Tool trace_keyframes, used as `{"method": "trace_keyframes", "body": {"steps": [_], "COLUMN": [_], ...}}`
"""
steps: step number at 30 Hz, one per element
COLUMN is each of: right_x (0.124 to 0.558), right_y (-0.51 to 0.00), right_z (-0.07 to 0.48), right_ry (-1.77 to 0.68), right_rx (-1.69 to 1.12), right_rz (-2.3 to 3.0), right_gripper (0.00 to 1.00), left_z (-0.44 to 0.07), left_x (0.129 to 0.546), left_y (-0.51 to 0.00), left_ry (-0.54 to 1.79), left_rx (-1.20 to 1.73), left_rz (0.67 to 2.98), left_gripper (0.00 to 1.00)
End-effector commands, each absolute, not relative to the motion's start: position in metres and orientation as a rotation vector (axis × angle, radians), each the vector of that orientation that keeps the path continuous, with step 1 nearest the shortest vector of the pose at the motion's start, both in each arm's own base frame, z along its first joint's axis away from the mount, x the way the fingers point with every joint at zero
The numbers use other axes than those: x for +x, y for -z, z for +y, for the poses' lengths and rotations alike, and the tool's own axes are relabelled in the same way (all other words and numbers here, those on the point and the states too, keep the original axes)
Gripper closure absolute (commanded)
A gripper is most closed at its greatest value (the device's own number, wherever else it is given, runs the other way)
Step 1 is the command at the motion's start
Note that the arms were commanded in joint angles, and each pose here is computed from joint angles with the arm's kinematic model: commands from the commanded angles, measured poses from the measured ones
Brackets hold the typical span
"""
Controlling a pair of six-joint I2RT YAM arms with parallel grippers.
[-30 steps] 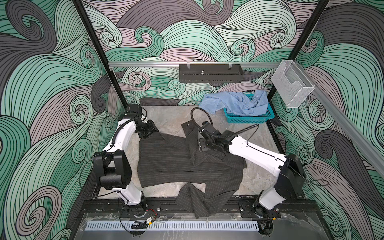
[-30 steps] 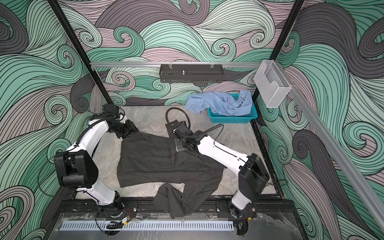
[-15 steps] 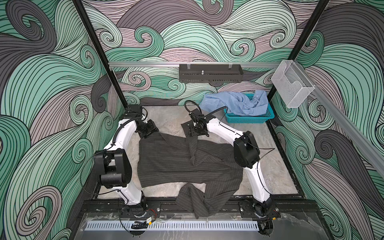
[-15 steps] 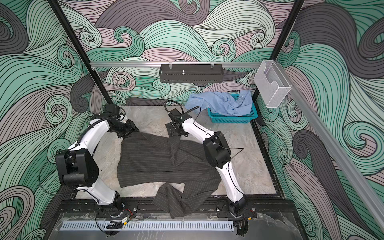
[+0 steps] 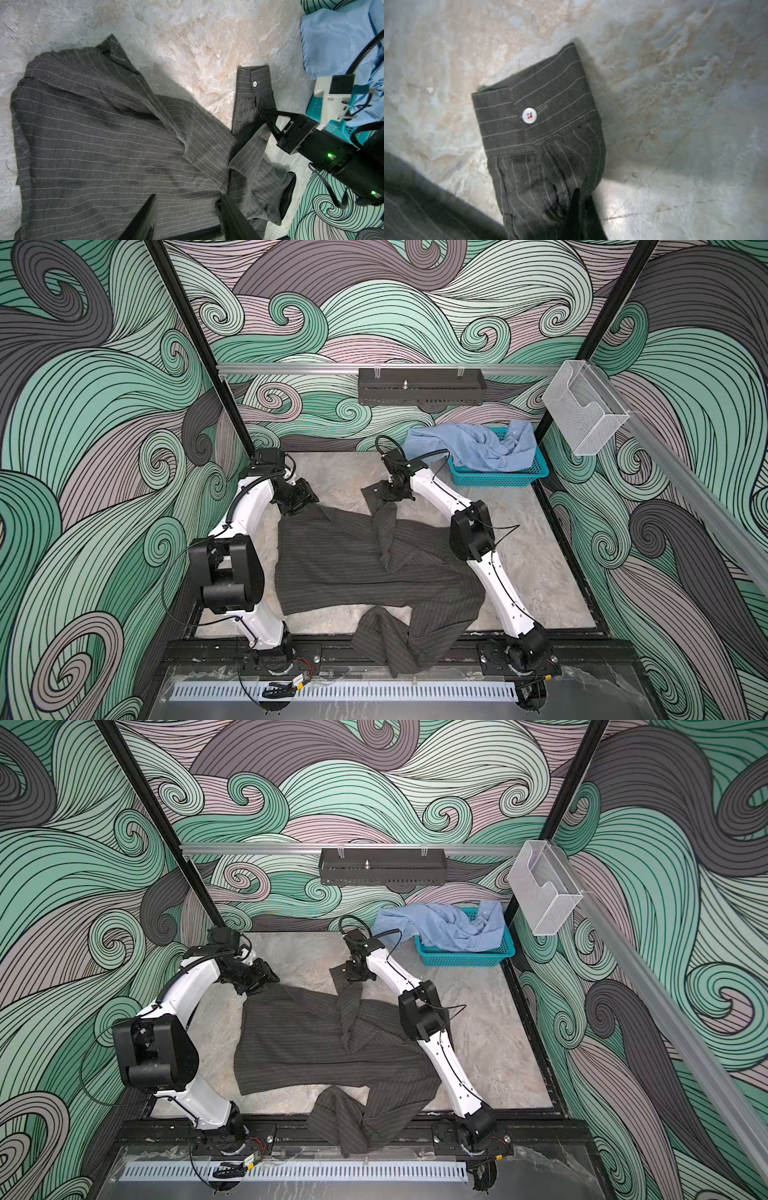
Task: Fold and stack the long sleeve shirts
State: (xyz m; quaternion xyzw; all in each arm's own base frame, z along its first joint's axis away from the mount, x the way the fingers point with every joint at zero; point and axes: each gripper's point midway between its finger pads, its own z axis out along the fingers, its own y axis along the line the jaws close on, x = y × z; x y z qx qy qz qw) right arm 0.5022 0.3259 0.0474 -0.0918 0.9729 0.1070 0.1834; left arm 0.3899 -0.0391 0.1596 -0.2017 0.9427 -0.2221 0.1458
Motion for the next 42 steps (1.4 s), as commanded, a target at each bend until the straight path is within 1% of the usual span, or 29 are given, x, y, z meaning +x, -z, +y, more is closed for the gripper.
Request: {"method": "trace_keyframes", "body": {"steps": [1,4,8,12,15,19,25,28,31,35,40,41,42], "right_x": [0.497,0.487,0.470,0.456,0.448,0.432,0.381,0.353,0.323,0.287,0.236,0.225,0.212], "right_y": [-0.164,-0.254,-0.340,-0.387,-0.394,-0.367,-0.282,-0.245,-0.222,-0.199,-0.166,-0.158,-0.152], "right_z": [0.317,0.301,0.294,0.307,0.319,0.333,0.344,0.341,0.344,0.362,0.399,0.406,0.416], "right_ry": [-0.285,-0.210,-0.148,-0.020,0.040,0.068,-0.070,-0.008,0.031,0.058,0.067,0.054,0.026], "right_rx": [-0.322,-0.398,-0.522,-0.695,-0.782,-0.813,-0.550,-0.409,-0.333,-0.369,-0.536,-0.582,-0.642], "right_rz": [2.544,2.338,2.100,1.871,1.805,1.889,2.251,2.352,2.409,2.442,2.471,2.485,2.493], "right_gripper": [1.00,1.00,1.00,1.00,1.00,1.00,1.00,1.00,1.00,1.00,1.00,0.95,0.75], "left_z": [-0.044,-0.046,-0.048,-0.050,-0.050,-0.049,-0.048,-0.048,-0.047,-0.044,-0.032,-0.030,-0.029], "left_x": [0.396,0.396,0.395,0.395,0.395,0.396,0.398,0.398,0.396,0.393,0.390,0.389,0.388], "left_y": [-0.172,-0.174,-0.176,-0.179,-0.182,-0.185,-0.191,-0.192,-0.193,-0.195,-0.201,-0.203,-0.204], "left_ry": [0.672,0.687,0.706,0.725,0.721,0.719,0.722,0.722,0.719,0.716,0.702,0.702,0.702], "left_rx": [-0.529,-0.527,-0.534,-0.533,-0.524,-0.528,-0.533,-0.536,-0.537,-0.549,-0.608,-0.617,-0.624], "left_rz": [2.693,2.685,2.675,2.661,2.659,2.653,2.635,2.628,2.624,2.617,2.577,2.568,2.562], "left_gripper": [0.48,0.48,0.48,0.48,0.48,0.48,0.48,0.48,0.48,0.48,0.48,0.48,0.48]}}
